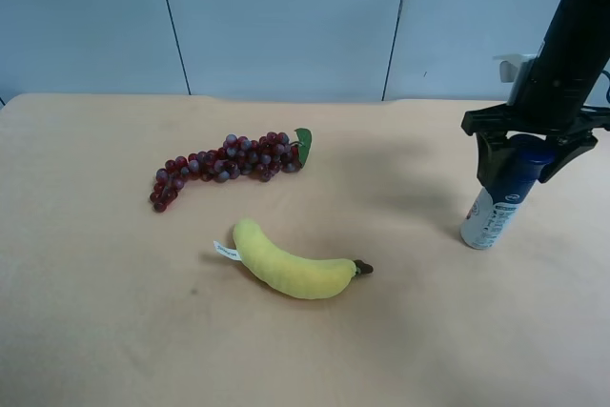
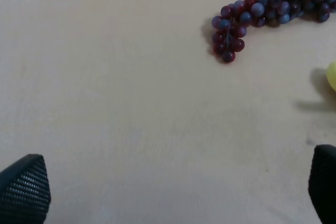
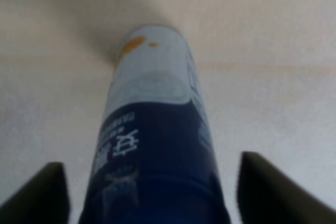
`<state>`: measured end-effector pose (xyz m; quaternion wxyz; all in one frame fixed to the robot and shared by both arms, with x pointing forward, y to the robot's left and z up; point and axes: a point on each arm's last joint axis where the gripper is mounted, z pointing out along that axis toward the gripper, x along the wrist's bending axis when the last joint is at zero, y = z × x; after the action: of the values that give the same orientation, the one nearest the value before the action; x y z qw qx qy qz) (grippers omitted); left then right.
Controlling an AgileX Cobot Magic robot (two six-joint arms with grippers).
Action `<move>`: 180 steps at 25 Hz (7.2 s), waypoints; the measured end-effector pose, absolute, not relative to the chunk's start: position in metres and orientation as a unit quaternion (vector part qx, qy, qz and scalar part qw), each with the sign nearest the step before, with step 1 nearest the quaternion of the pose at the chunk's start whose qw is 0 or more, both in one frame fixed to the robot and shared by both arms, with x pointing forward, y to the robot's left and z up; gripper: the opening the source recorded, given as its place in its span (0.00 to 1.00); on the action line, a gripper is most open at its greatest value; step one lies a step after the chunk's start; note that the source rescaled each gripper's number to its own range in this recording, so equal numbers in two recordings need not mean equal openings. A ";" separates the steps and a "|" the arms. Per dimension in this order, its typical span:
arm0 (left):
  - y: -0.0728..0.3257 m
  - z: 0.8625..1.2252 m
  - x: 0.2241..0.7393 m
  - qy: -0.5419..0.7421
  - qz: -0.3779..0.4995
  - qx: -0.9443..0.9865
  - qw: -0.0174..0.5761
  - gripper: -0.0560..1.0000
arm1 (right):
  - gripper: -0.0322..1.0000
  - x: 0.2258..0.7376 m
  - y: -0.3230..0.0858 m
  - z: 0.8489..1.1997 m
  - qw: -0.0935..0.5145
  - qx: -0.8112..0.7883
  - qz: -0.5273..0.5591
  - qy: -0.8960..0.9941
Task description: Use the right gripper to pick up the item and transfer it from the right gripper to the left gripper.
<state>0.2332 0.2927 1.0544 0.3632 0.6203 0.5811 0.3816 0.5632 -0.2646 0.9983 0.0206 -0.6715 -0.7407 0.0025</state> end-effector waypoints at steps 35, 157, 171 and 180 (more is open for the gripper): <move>0.293 1.054 0.233 0.581 0.382 0.620 0.363 1.00 | 0.04 0.501 -0.153 1.108 0.006 -0.494 -0.185 -0.849; 0.152 1.070 0.390 0.134 0.189 0.919 0.319 0.06 | 0.99 0.410 -0.112 1.167 -0.008 -0.241 -0.303 -0.922; 0.152 1.070 0.390 0.134 0.189 0.919 0.319 0.06 | 0.99 0.336 -0.196 1.184 -0.120 -0.272 -0.337 -0.893; 0.152 1.070 0.390 0.134 0.189 0.919 0.319 0.06 | 0.99 0.286 -0.245 1.124 -0.133 -0.287 -0.319 -0.894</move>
<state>0.3904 0.1518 1.0703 0.3191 0.9190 0.1337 0.1892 0.2862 -0.2451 1.1241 -0.1326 -0.2866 -0.8937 -0.3188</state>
